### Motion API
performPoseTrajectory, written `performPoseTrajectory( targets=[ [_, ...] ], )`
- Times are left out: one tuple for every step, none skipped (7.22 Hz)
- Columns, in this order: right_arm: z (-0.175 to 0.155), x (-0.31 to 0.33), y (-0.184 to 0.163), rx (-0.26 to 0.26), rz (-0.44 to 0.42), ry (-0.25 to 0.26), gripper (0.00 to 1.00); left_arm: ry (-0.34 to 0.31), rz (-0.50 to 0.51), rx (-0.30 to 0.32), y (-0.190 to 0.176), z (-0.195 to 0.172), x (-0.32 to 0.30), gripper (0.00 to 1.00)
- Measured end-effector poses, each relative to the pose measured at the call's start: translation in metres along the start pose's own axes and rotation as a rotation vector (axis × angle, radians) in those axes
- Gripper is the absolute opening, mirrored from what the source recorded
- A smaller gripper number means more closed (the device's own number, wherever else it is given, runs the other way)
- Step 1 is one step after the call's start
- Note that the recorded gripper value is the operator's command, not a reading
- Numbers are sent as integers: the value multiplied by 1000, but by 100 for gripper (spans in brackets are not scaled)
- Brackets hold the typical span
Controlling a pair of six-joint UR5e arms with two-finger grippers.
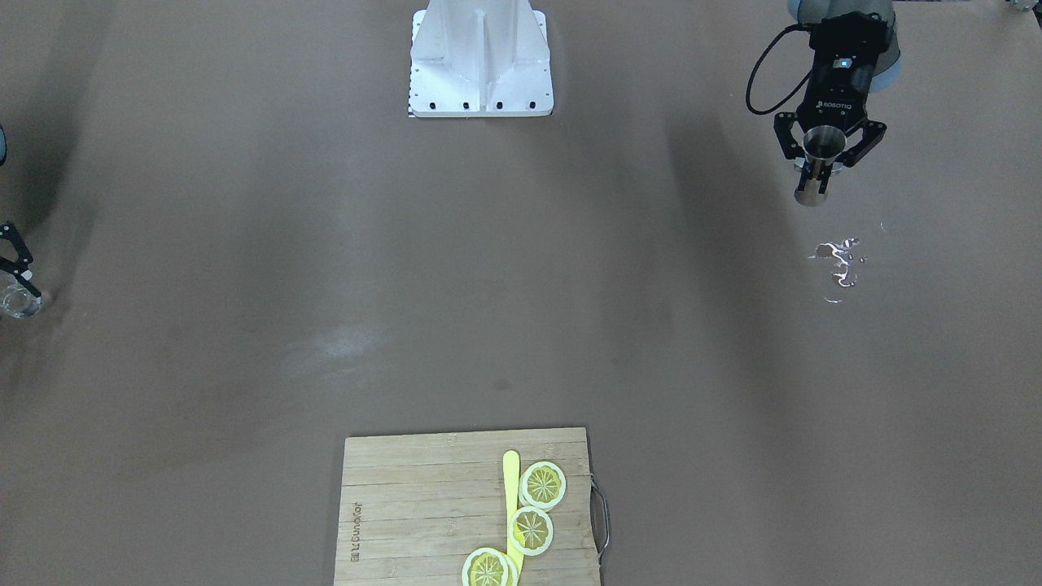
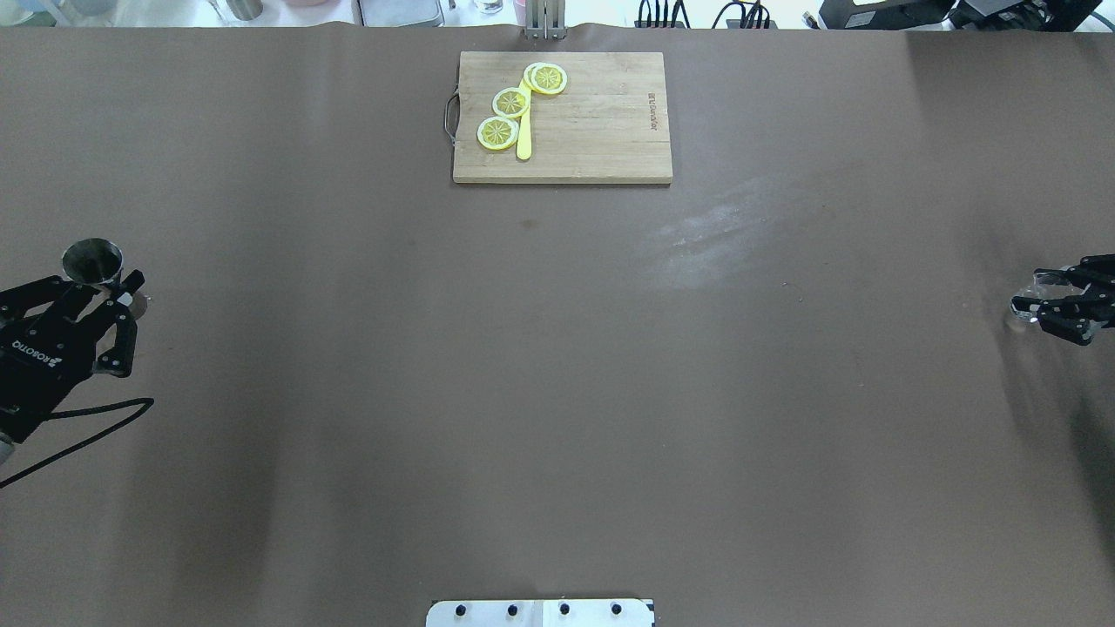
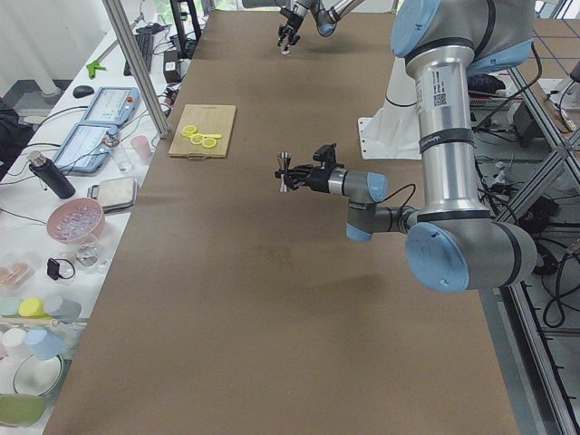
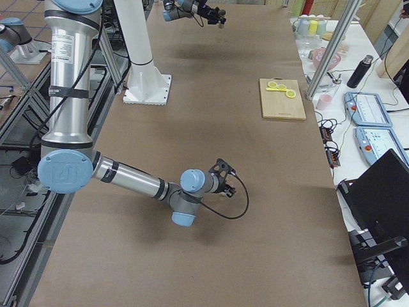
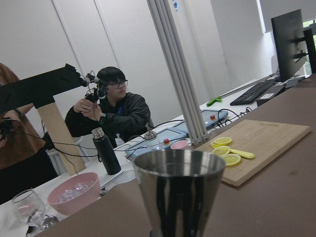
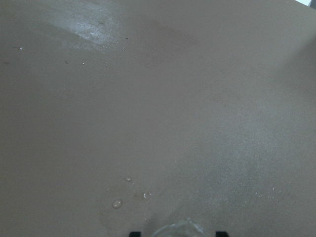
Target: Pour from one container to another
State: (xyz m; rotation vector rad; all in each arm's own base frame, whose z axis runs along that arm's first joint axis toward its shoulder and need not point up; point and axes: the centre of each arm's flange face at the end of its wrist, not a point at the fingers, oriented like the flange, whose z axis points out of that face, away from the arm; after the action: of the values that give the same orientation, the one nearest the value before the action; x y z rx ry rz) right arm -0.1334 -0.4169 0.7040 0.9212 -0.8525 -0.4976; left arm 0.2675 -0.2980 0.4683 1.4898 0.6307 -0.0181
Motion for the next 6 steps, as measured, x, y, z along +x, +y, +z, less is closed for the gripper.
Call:
performPoseTrajectory(
  targets=[
    [1, 0, 0, 0, 0, 1, 0, -65, -12, -27, 1, 5, 2, 0],
    [2, -1, 1, 0, 0, 2, 0, -129, -16, -48, 4, 11, 4, 0],
    [3, -2, 1, -1, -1, 4, 0, -184, -27, -64, 8, 16, 6, 0],
    [3, -2, 1, -1, -2, 4, 9, -240, -46, -79, 13, 22, 6, 0],
    [4, -3, 1, -1, -3, 4, 99, -290, -75, -90, 18, 27, 6, 0],
    [4, -4, 3, 4, -6, 2, 100, -332, -130, -97, 24, 31, 4, 0]
  ],
)
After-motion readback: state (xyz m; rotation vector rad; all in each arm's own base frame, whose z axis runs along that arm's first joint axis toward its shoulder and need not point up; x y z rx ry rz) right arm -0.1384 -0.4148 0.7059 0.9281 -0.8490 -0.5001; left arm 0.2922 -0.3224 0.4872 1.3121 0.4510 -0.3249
